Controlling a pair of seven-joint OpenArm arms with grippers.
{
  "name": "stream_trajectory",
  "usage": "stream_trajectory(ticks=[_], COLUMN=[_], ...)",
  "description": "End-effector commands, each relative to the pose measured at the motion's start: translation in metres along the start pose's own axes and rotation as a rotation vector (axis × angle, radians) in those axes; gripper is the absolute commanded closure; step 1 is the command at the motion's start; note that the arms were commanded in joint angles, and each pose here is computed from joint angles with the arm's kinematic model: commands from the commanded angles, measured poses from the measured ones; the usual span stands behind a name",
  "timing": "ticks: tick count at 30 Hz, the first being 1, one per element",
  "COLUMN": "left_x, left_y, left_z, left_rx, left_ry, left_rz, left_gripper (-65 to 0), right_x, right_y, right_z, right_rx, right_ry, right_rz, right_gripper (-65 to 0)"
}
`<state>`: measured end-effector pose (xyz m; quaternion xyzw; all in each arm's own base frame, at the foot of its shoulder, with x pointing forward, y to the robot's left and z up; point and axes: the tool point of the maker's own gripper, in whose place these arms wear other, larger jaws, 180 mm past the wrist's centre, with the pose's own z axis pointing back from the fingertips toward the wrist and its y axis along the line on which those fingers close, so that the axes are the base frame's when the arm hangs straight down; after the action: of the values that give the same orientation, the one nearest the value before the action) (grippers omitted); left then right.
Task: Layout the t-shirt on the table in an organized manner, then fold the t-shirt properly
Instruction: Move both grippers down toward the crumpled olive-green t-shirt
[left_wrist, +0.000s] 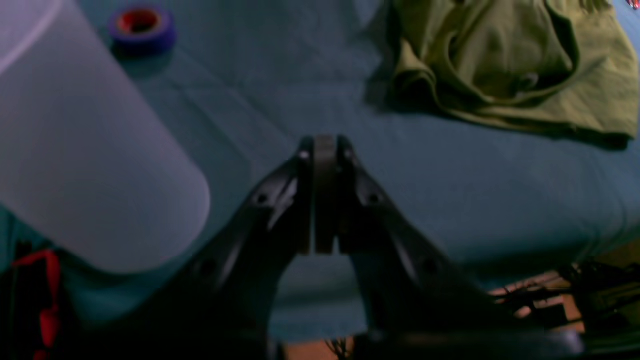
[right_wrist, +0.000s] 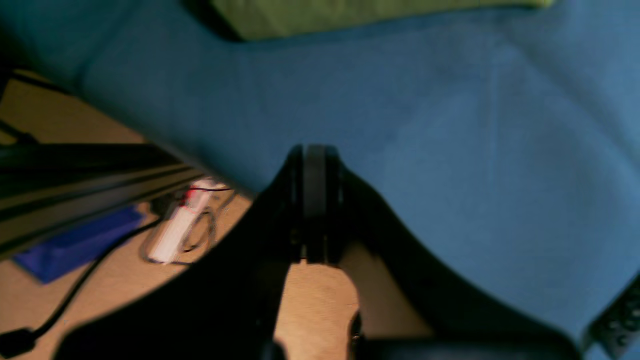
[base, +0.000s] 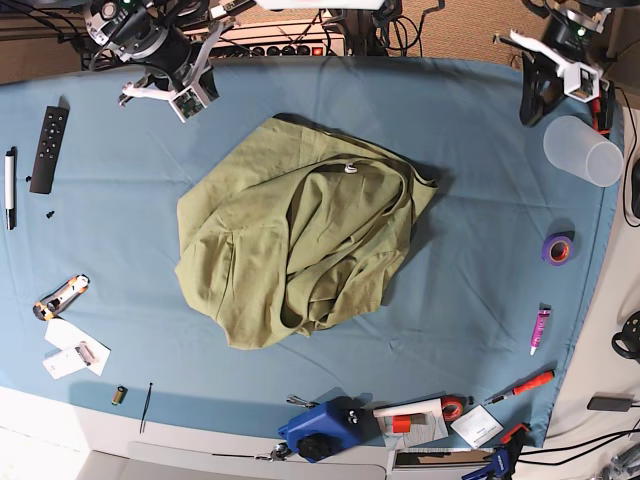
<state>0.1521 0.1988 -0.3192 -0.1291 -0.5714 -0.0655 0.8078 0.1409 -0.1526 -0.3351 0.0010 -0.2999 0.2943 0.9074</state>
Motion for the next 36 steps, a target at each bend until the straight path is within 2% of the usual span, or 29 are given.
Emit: stream_trajectory(ticks=[1, 4, 5, 7, 8, 10, 14, 17, 24, 32, 36], left_x=[0.013, 0.022, 0.026, 0.035, 0.039, 0.046, 0.054, 0.057, 0.041, 0.039, 0.039], left_y=[-0.001, -0.002, -0.002, -0.003, -0.003, -0.004, -0.01, -0.024, -0.064, -0.067, -0.065], left_z=[0.001, -0.002, -0.003, -0.005, -0.006, -0.009, -0.019, -0.03, -0.051, -0.052, -0.053], left_rx=[-0.009, -0.015, -0.019, -0.029, -0.033, -0.039, -0.064, -0.111, -0.226, -0.237, -0.243], left_ry=[-0.046, -0.072, -0.086, -0.109, -0.118, -0.136, -0.169, -0.19, -0.129, -0.123, -0.112], left_rz=[-0.005, -0.01, -0.012, -0.02, -0.028, -0.04, -0.042, -0.027, -0.096, -0.103, -0.137], left_gripper=[0.0, 0.0, -5.7, -16.4, -19.4, -20.4, -20.4, -20.4, -20.4, -20.5, -20.5], right_x=[0.008, 0.012, 0.013, 0.015, 0.016, 0.017, 0.021, 0.029, 0.049, 0.059, 0.058], right_y=[-0.005, -0.013, -0.015, -0.017, -0.018, -0.02, -0.034, -0.044, -0.057, -0.06, -0.073], right_z=[0.004, 0.004, 0.004, 0.004, 0.004, 0.005, 0.005, 0.004, 0.003, 0.004, -0.008], right_rx=[-0.023, -0.065, -0.073, -0.085, -0.091, -0.108, -0.178, -0.204, -0.24, -0.249, -0.255], right_ry=[-0.031, -0.045, -0.05, -0.062, -0.065, -0.071, -0.081, -0.086, -0.142, -0.185, -0.189], right_rz=[0.027, 0.062, 0.07, 0.081, 0.087, 0.095, 0.042, 0.046, 0.053, 0.058, 0.027], right_gripper=[0.0, 0.0, -2.5, -13.7, -19.2, -25.2, -25.1, -25.1, -25.1, -25.1, -25.1])
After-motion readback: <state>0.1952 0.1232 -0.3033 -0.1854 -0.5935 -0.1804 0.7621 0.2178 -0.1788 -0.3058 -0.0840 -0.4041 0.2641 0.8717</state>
